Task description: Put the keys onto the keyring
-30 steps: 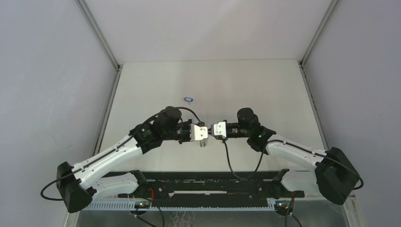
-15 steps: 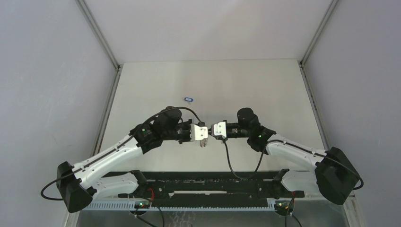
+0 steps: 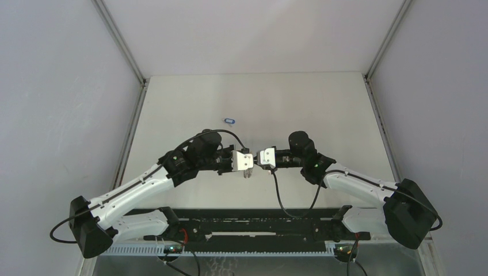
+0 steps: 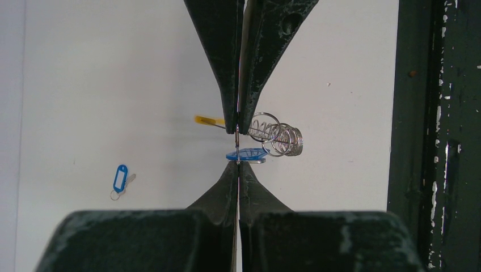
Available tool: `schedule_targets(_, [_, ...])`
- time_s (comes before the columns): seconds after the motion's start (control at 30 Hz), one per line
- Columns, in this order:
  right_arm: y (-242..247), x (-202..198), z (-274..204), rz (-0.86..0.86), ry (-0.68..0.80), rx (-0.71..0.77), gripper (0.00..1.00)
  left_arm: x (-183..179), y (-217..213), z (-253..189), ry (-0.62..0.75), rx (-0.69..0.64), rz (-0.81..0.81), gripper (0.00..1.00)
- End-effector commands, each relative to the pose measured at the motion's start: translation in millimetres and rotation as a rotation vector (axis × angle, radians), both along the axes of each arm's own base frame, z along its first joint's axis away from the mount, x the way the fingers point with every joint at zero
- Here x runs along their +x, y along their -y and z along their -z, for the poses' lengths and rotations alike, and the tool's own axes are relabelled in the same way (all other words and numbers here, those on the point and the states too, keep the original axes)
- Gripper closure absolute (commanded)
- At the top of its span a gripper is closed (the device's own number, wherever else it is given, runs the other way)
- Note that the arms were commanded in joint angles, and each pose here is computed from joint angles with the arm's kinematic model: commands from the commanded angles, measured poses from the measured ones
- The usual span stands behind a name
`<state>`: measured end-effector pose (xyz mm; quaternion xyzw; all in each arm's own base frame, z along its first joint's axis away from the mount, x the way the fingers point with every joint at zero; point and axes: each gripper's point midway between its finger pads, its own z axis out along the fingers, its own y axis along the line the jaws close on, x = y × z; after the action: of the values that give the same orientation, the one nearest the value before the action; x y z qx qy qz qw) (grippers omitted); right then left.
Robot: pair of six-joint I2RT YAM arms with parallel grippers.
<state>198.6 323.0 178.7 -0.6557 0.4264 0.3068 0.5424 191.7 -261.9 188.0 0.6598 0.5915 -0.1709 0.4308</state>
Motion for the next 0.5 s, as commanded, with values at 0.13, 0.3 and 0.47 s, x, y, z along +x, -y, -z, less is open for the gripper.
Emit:
schedule_targets(0.13, [-12.9,-4.8,-38.6,-0.045,0.053,0.097,1.0,-3.0,10.1,-6.3,-0.005,-0.048,0.025,1.0])
schedule_targets(0.3, [-14.8,-4.9,-40.9,-0.044,0.047,0.108,1.0,-4.8,12.5,-6.4,-0.014,-0.056,0.033,1.0])
schedule_targets(0.47, [-17.2,-5.6,-40.9,-0.048,0.041,0.115,1.0,-6.6,15.1,-8.6,-0.015,-0.072,0.044,1.0])
